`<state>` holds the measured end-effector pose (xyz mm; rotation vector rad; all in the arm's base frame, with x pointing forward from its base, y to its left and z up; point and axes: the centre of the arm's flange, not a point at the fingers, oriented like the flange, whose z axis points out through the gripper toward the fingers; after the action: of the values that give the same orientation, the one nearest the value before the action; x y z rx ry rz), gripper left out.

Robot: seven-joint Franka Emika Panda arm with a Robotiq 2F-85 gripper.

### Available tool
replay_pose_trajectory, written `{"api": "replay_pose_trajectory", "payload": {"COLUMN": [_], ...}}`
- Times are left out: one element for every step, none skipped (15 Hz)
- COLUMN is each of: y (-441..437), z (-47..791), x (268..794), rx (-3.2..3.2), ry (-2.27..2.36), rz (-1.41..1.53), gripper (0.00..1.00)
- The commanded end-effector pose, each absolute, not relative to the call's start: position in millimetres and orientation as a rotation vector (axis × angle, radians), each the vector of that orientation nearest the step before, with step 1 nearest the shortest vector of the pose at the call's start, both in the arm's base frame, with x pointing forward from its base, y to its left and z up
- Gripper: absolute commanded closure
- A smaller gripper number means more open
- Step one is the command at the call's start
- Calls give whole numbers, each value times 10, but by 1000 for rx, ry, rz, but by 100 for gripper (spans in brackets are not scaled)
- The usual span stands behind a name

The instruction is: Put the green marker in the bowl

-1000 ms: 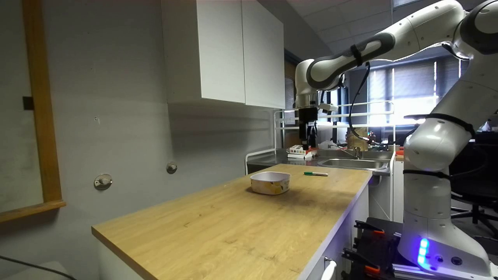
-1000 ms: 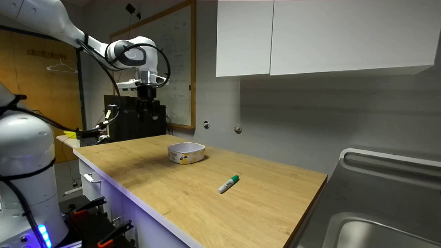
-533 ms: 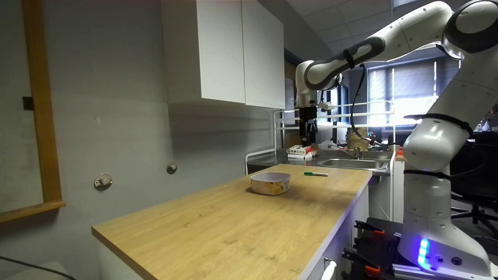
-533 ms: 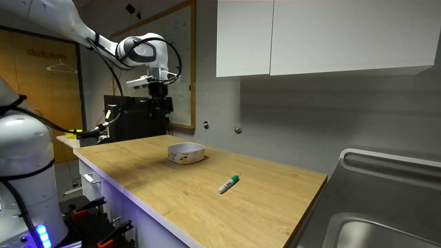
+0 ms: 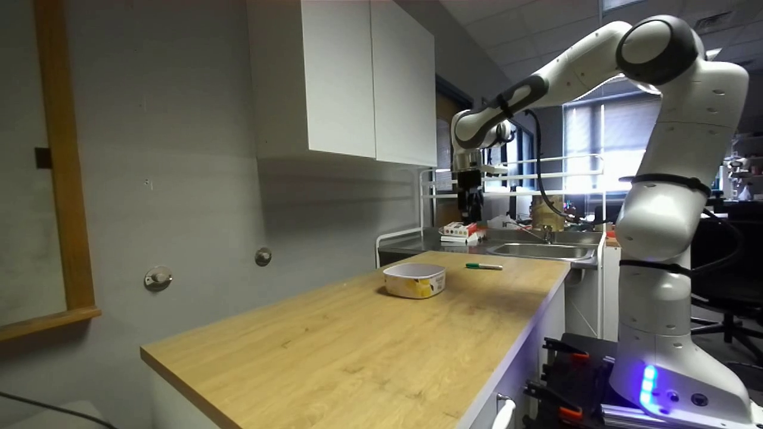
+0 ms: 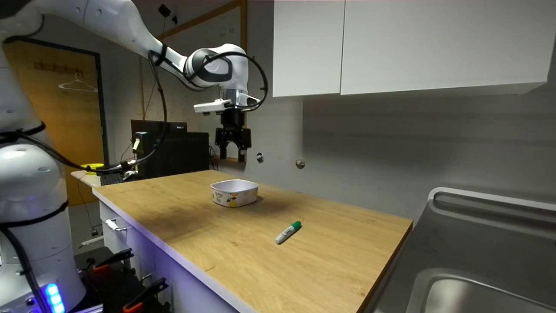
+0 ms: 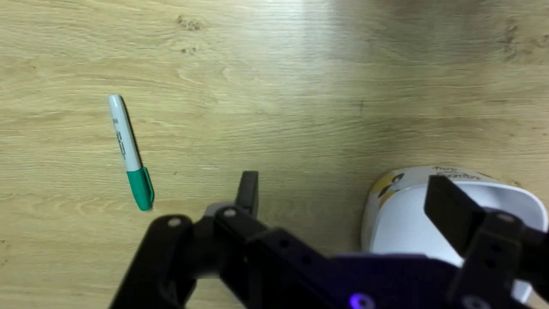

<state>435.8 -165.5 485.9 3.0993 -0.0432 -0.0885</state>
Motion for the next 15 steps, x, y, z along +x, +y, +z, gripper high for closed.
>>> {"api": "replay_pose_trajectory", "payload": {"y": [-2076, -2160, -2252, -2352, -2430, -2541, -2645, -2772, -2894, -3036, -3152, -3297, -3411, -3513, -3596], "z": [4559, 4462, 4354, 4244, 4165, 4070, 4000, 3927, 3861, 3791, 3740, 3668, 3613, 3559, 3515], "x": [4938, 5029, 5131, 5239, 5308, 5395, 5445, 5485, 5519, 5528, 5528, 5520, 5516, 5502, 5479], "rx": [3094, 3091, 3088, 3086, 3084, 3086, 3091, 3101, 3112, 3127, 3139, 3158, 3170, 3184, 3198], "ry": [-16, -14, -15, -13, -15, -17, -20, -26, -35, -50, -65, -82, -98, -109, -124], "rz": [-210, -240, -269, -292, -315, -329, -341, -348, -355, -360, -366, -370, -373, -380, -387], "gripper": [0, 0, 0, 0, 0, 0, 0, 0, 0, 0, 0, 0, 0, 0, 0]}}
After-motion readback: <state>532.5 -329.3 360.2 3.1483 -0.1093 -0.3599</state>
